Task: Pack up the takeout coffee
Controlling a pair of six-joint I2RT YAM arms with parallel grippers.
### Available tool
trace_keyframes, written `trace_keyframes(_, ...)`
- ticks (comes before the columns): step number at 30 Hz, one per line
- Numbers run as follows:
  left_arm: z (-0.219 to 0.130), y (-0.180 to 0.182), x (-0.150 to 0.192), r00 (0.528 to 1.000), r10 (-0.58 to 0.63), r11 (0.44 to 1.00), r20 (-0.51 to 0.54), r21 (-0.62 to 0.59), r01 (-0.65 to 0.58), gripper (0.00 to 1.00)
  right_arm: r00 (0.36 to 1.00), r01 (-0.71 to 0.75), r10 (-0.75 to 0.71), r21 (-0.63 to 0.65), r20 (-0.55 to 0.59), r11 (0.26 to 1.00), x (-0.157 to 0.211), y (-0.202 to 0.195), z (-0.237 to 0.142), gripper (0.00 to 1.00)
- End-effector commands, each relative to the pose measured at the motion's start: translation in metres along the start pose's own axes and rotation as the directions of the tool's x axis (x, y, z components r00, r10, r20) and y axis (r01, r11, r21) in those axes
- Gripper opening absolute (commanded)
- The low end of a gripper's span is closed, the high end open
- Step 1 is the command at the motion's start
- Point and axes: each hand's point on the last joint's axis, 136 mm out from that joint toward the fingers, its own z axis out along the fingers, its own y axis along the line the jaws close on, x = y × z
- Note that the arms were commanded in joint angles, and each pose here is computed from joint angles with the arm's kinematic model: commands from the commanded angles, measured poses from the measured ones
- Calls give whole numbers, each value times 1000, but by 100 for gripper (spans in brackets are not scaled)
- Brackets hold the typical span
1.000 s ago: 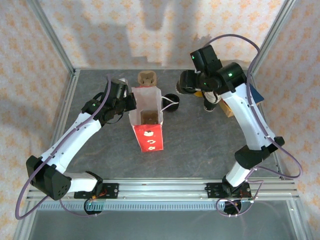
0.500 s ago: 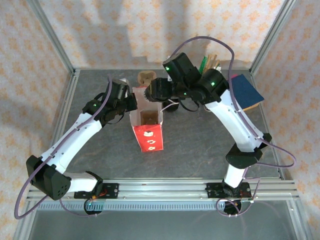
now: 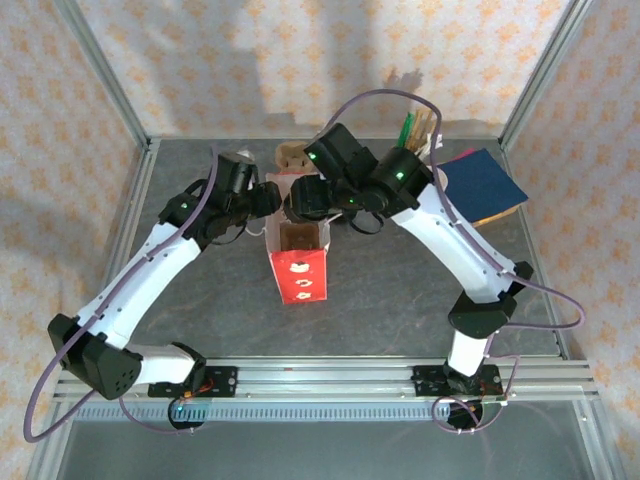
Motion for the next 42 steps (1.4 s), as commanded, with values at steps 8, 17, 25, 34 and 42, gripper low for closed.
trace_keyframes(8,-84,1,-34,986,8,1000,169,26,-13,56,999,7,-5,64,-35,998,15,2,21,61)
trace_keyframes(17,-94,50,-8,977,87,990,193,-123,-64,51,998,23,-17,85,-60,996,24,8,35,61)
trace_keyframes(25,-62,93,55,991,13,988,132,-156,8,48,996,34,-25,102,-89,994,33,13,50,61)
trace_keyframes(34,-23,68,111,999,41,995,-9,94,-40,41,993,47,-31,139,-115,989,44,11,65,61)
trace_keyframes(42,4,46,133,999,39,973,-35,230,-30,35,992,57,-36,177,-124,983,49,3,70,60)
